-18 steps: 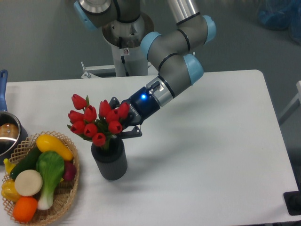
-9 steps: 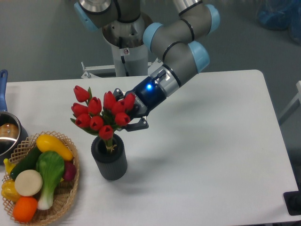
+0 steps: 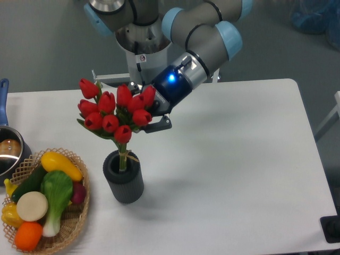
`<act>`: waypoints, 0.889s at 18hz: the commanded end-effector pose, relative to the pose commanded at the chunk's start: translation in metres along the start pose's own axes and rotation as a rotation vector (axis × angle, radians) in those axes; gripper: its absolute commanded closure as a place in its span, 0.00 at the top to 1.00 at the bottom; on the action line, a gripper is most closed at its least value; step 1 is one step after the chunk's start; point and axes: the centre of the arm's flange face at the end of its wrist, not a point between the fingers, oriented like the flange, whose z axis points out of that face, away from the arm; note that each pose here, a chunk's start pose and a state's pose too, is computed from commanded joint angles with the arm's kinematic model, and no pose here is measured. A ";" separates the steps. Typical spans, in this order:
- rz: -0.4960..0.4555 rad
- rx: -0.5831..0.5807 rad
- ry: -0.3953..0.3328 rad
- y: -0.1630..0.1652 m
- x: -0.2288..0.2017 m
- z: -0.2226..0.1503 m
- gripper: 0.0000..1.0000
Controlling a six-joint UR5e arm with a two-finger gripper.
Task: Pick up the flowers from the vase
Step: 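Lift the gripped tulips up out of the black vase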
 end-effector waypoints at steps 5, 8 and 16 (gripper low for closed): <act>-0.039 0.006 -0.019 -0.036 0.013 -0.010 0.29; -0.063 0.010 -0.074 -0.052 0.015 -0.035 0.29; -0.071 -0.131 -0.351 -0.046 -0.013 -0.119 0.29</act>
